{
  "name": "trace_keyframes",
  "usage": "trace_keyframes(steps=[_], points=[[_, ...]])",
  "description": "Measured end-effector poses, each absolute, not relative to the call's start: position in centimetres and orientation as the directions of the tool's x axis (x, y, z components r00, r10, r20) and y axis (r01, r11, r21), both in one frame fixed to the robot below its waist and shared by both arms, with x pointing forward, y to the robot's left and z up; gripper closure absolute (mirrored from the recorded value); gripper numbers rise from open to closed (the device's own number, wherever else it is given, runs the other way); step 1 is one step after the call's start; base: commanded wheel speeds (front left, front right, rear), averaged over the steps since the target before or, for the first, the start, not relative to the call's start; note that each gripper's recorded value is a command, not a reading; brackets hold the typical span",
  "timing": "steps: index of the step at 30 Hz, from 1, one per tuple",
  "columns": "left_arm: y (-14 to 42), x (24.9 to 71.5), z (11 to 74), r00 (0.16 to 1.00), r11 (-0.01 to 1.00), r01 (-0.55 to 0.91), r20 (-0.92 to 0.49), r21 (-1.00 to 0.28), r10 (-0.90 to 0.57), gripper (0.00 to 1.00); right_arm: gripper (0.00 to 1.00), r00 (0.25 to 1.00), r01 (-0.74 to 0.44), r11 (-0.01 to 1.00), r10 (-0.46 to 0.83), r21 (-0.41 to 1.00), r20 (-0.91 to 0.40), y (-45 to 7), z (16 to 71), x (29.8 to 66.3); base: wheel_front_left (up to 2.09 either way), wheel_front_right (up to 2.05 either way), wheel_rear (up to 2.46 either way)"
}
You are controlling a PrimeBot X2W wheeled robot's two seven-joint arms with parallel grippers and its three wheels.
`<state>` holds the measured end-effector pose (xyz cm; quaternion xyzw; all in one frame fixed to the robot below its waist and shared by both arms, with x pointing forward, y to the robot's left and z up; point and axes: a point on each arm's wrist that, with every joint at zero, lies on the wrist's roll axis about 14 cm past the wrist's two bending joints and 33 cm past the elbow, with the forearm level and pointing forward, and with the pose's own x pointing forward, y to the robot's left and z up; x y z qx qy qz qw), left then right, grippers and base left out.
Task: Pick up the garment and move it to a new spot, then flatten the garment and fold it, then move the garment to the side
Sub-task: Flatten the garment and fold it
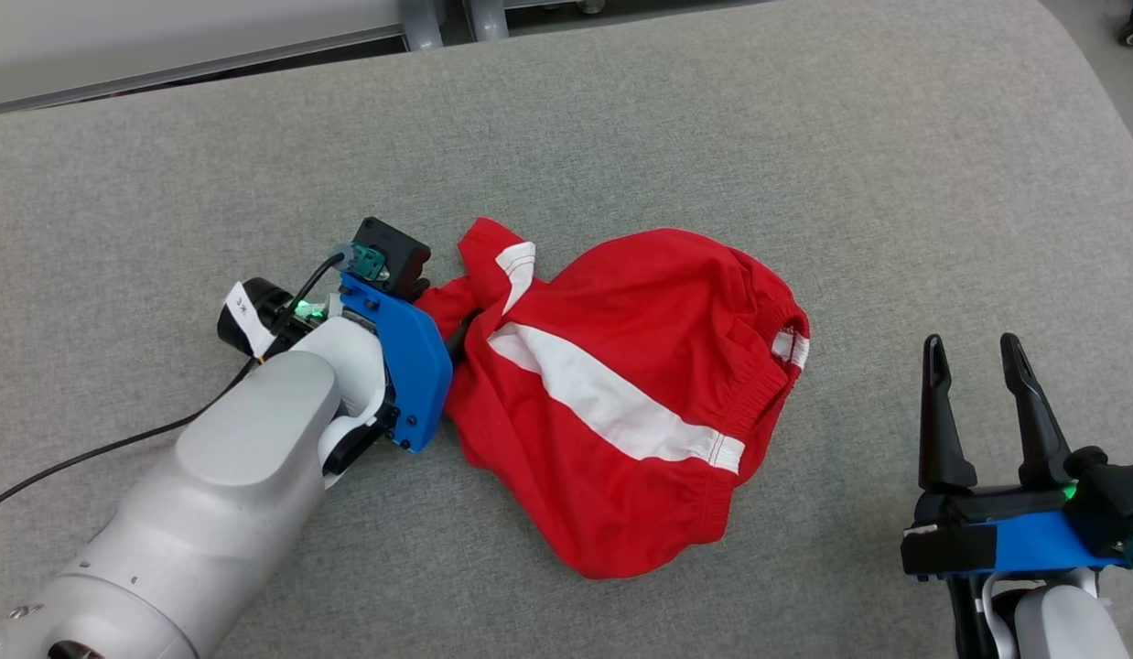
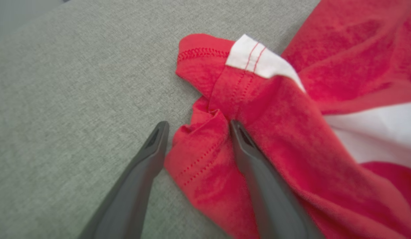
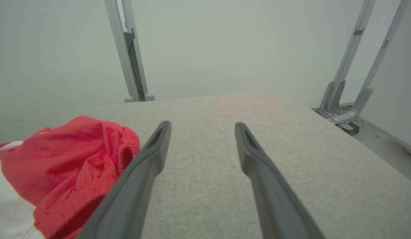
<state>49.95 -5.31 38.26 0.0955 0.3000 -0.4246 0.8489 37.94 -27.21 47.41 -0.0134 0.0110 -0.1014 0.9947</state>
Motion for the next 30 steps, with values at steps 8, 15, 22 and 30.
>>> trace_keyframes(steps=[8, 15, 22, 30], points=[[-5.3, 49.1, 38.5, 0.45, 0.6, 0.796, -0.584, -0.081, -0.676, 1.0, 0.0, 0.983, 0.182, 0.983, -0.182, -0.029, 0.002, -26.6, 48.0, 38.5, 0.0, 0.0, 0.0], [-4.5, 51.0, 42.1, 0.572, 0.651, 0.757, -0.423, -0.058, -0.702, 1.0, 0.0, 0.987, 0.158, 0.987, -0.158, -0.022, 0.008, -25.8, 48.1, 38.9, 0.0, 0.0, 0.0], [-0.7, 51.4, 45.1, 0.714, 0.753, 0.656, -0.278, -0.056, -0.643, 1.0, 0.0, 0.995, 0.102, 0.995, -0.102, -0.005, 0.01, -23.8, 48.0, 39.0, 0.0, 0.0, 0.0], [5.6, 48.4, 46.8, 0.845, 0.868, 0.488, -0.197, -0.091, -0.497, 1.0, 0.0, 1.0, 0.011, 1.0, -0.012, 0.022, 0.027, -20.7, 48.5, 39.3, 0.0, 0.0, 0.0]])
